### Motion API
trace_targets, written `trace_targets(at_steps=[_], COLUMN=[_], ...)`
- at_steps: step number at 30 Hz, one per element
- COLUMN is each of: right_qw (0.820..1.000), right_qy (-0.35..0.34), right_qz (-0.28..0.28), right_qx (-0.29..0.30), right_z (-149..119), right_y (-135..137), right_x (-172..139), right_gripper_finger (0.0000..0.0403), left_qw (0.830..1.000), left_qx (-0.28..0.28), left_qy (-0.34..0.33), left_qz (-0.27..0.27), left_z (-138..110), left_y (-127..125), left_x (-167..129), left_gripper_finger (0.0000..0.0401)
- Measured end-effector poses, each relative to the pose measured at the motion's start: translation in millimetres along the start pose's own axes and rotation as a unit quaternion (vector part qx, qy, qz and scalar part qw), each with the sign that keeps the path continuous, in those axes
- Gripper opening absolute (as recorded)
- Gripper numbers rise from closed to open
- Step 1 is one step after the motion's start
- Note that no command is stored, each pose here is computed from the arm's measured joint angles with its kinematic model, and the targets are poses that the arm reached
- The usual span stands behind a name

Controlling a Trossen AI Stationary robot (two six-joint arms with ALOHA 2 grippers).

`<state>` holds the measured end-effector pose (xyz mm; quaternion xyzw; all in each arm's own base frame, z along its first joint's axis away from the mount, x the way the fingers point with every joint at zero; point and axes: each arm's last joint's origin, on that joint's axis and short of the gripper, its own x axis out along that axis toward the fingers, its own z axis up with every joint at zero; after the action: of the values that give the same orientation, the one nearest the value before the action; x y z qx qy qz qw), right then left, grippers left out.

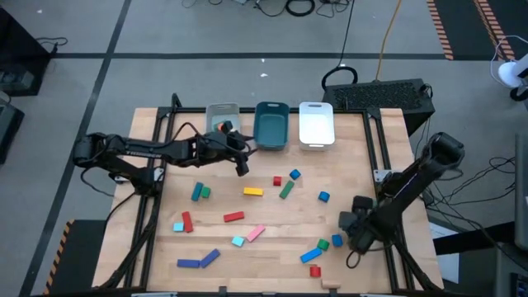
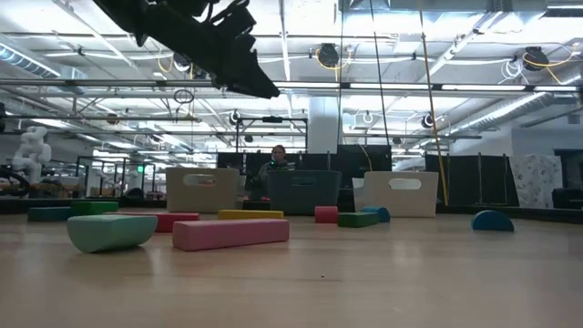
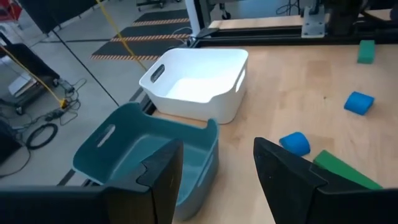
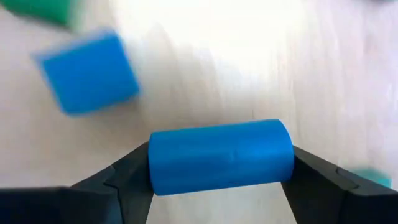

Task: Sort blocks by size
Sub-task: Put the blue cylinder block into the gray bin

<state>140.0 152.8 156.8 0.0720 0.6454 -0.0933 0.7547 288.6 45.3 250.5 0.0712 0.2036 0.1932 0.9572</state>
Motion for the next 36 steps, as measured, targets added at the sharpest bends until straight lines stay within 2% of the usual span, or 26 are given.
trace_targets(at_steps=[4, 8, 11, 17, 22, 30, 36], right_qw=[0.994, 0.977, 0.956, 0.908, 0.877, 0.849, 0.807], right_qy=[-0.102, -0.199, -0.273, -0.4, -0.445, -0.45, -0.482], right_qz=[0.049, 0.08, 0.106, 0.118, 0.168, 0.271, 0.337], right_qx=[0.007, 0.017, 0.018, -0.036, -0.063, -0.059, -0.047], right_z=[19, 40, 62, 107, 142, 181, 203], right_y=[-3, -10, -14, -29, -51, -85, -100], right_x=[-17, -32, -42, -57, -56, -37, -24], right_gripper_finger=[0.0277, 0.0276, 0.0278, 0.0277, 0.0279, 0.028, 0.0281], left_qw=[1.0, 0.999, 0.997, 0.976, 0.96, 0.934, 0.921], left_qx=[0.016, 0.044, 0.072, 0.151, 0.206, 0.283, 0.317], left_qy=[-0.002, -0.007, -0.016, -0.067, -0.089, -0.111, -0.106], left_qz=[-0.002, -0.018, -0.037, -0.139, -0.171, -0.188, -0.2], left_z=[1, 2, 4, 9, 10, 10, 3], left_y=[-10, -21, -32, -61, -80, -94, -99], left_x=[-3, -7, -11, -22, -33, -41, -34], left_gripper_finger=[0.0199, 0.0199, 0.0199, 0.0199, 0.0199, 0.0199, 0.0199])
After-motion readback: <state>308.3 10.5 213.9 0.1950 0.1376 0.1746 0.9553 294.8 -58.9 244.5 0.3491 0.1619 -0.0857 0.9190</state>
